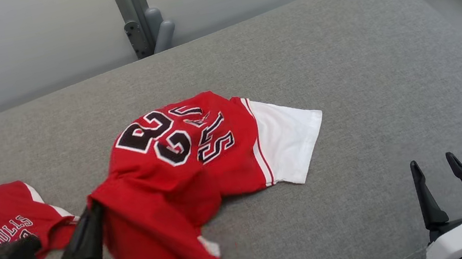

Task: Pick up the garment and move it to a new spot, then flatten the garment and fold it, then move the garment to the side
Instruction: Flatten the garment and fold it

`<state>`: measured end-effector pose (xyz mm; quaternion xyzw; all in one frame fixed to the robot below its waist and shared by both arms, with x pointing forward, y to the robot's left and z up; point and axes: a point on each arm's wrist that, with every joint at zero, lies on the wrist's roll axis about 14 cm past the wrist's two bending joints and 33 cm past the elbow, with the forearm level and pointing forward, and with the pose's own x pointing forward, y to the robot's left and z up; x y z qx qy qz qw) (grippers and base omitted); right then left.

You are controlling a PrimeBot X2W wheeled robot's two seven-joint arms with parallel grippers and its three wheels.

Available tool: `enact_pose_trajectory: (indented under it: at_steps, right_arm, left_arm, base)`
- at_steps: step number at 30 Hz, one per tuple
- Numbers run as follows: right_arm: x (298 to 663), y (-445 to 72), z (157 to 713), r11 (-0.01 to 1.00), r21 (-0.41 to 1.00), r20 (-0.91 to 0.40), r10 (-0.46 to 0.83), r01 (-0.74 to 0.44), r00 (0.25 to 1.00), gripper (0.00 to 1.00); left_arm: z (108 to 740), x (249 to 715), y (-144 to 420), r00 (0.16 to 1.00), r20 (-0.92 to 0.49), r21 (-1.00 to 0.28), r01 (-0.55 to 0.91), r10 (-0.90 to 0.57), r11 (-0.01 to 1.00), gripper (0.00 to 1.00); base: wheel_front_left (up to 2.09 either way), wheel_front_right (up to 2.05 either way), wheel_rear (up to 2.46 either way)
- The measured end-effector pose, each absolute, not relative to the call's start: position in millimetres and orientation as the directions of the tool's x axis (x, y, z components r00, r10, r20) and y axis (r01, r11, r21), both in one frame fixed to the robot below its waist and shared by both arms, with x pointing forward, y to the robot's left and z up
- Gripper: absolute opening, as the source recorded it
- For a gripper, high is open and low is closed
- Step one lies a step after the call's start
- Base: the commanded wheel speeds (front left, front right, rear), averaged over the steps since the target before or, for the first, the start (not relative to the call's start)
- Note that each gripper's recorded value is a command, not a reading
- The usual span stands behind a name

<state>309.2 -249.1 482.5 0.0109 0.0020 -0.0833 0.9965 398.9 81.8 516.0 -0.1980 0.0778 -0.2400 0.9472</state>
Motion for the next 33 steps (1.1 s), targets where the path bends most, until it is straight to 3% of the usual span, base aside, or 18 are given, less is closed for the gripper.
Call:
enact_pose_trajectory:
  at_steps: [2, 11, 13, 14, 20, 21, 22, 23, 33]
  right_arm:
    - [313, -245, 483, 0.988, 0.024, -0.005, -0.151, 0.151, 0.988, 1.0]
    - [324, -230, 481, 0.995, 0.022, -0.007, -0.098, 0.098, 0.995, 1.0]
    - [327, -227, 481, 0.996, 0.023, -0.008, -0.086, 0.086, 0.996, 1.0]
    - [328, -225, 481, 0.996, 0.023, -0.008, -0.082, 0.082, 0.997, 1.0]
    - [335, -221, 478, 0.998, 0.019, -0.016, -0.064, 0.065, 0.998, 1.0]
    - [337, -220, 478, 0.998, 0.019, -0.015, -0.061, 0.061, 0.998, 1.0]
    - [338, -219, 478, 0.998, 0.019, -0.016, -0.059, 0.059, 0.998, 1.0]
    - [338, -219, 477, 0.998, 0.019, -0.018, -0.057, 0.058, 0.998, 1.0]
    - [336, -224, 481, 0.997, 0.016, -0.008, -0.073, 0.073, 0.997, 1.0]
  left_arm:
    - [509, 396, 103, 0.898, -0.086, -0.479, 0.343, -0.431, 0.808, 0.0]
    - [437, 376, 162, 0.902, -0.315, -0.509, 0.102, -0.296, 0.855, 0.0]
    - [429, 376, 167, 0.906, -0.322, -0.52, 0.072, -0.274, 0.851, 0.0]
    - [427, 377, 169, 0.909, -0.32, -0.513, 0.07, -0.267, 0.855, 0.05]
    - [422, 387, 176, 0.928, -0.295, -0.51, 0.049, -0.228, 0.859, 0.02]
    - [421, 389, 177, 0.93, -0.292, -0.504, 0.049, -0.224, 0.862, 0.15]
    - [421, 391, 179, 0.934, -0.285, -0.5, 0.047, -0.215, 0.865, 0.43]
    - [421, 393, 180, 0.94, -0.275, -0.492, 0.046, -0.205, 0.869, 1.0]
    - [414, 377, 197, 0.957, -0.281, -0.458, -0.061, -0.079, 0.887, 1.0]
  base:
    - [0.0, 0.0, 0.0]
    - [0.0, 0.0, 0.0]
    - [0.0, 0.0, 0.0]
    - [0.0, 0.0, 0.0]
    - [0.0, 0.0, 0.0]
    - [0.0, 0.0, 0.0]
    - [0.0, 0.0, 0.0]
    - [0.0, 0.0, 0.0]
    - [0.0, 0.0, 0.0]
